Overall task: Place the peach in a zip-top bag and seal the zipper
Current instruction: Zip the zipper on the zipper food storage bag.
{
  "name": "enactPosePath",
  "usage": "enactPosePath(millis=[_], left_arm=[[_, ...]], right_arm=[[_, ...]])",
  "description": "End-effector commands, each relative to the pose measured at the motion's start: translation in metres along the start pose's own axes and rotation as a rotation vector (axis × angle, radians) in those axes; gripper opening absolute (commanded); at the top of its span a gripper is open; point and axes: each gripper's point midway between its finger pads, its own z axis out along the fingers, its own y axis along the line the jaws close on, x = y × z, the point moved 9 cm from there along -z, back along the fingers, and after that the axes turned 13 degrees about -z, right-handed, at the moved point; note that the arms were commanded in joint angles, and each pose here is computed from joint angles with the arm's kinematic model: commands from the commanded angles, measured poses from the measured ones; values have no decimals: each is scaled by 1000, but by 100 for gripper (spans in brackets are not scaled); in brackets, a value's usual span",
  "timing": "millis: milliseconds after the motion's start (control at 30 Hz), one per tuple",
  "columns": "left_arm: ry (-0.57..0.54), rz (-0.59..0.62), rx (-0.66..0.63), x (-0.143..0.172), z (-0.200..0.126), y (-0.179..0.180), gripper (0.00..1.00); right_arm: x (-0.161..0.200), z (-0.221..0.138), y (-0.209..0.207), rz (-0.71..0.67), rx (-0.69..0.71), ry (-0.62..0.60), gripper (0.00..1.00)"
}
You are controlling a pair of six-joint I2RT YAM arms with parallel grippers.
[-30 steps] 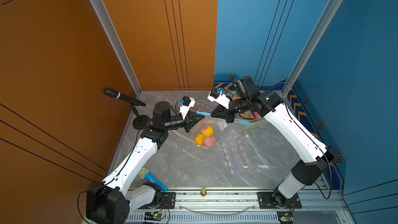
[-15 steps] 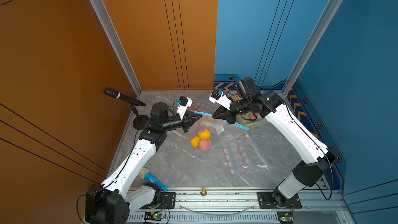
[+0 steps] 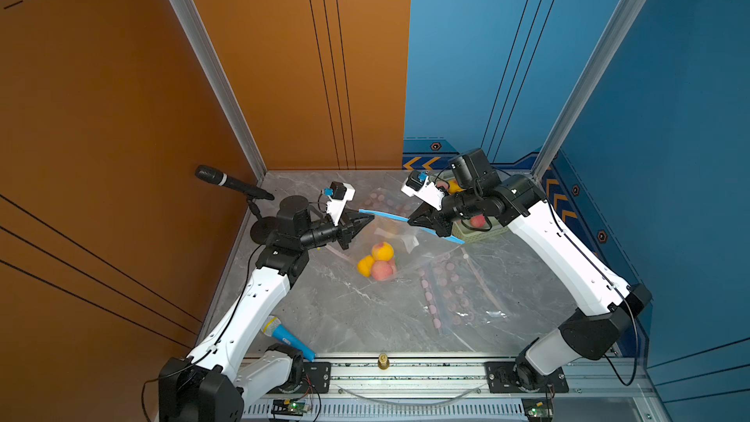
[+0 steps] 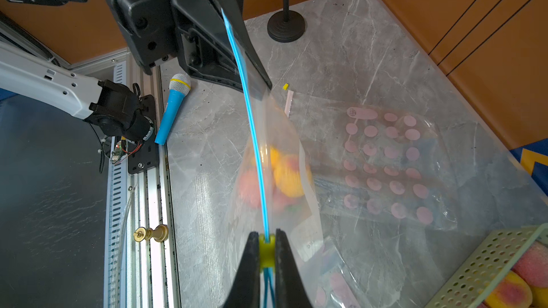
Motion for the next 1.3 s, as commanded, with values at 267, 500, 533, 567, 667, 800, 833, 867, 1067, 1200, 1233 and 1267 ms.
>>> enactPosePath(millis=[267, 500, 533, 567, 667, 800, 833, 867, 1067, 1200, 1233, 1267], left_arm=[[-64, -6, -115, -6, -19, 7, 0], [-69, -8, -146, -5, -23, 9, 0], [-71, -9, -151, -5, -24, 10, 0], [-74, -11, -156, -5, -25, 11, 0], [-79, -12, -167, -5, -26, 12, 0], [-91, -7, -172, -6, -27, 13, 0], [-91, -9, -175, -6, -27, 14, 0], [-93, -7, -178, -6, -27, 15, 0], [-98, -9, -172, -5, -27, 15, 0], [-108, -7, -189, -5, -30, 15, 0], [-109, -10, -195, -5, -30, 16, 0], [-111, -11, -196, -5, -31, 16, 0]], right_arm=[[25, -22, 8, 49, 50, 86, 0], [31, -29, 9, 67, 70, 94, 0], [32, -31, 9, 71, 77, 95, 0], [34, -32, 9, 76, 81, 96, 0], [38, -37, 8, 92, 92, 94, 0], [42, -39, 7, 108, 95, 92, 0], [43, -39, 7, 110, 95, 91, 0], [43, -38, 7, 112, 96, 92, 0], [46, -34, 5, 129, 92, 97, 0], [48, -33, 6, 136, 92, 99, 0], [48, -33, 6, 136, 94, 99, 0], [49, -33, 6, 139, 97, 101, 0]])
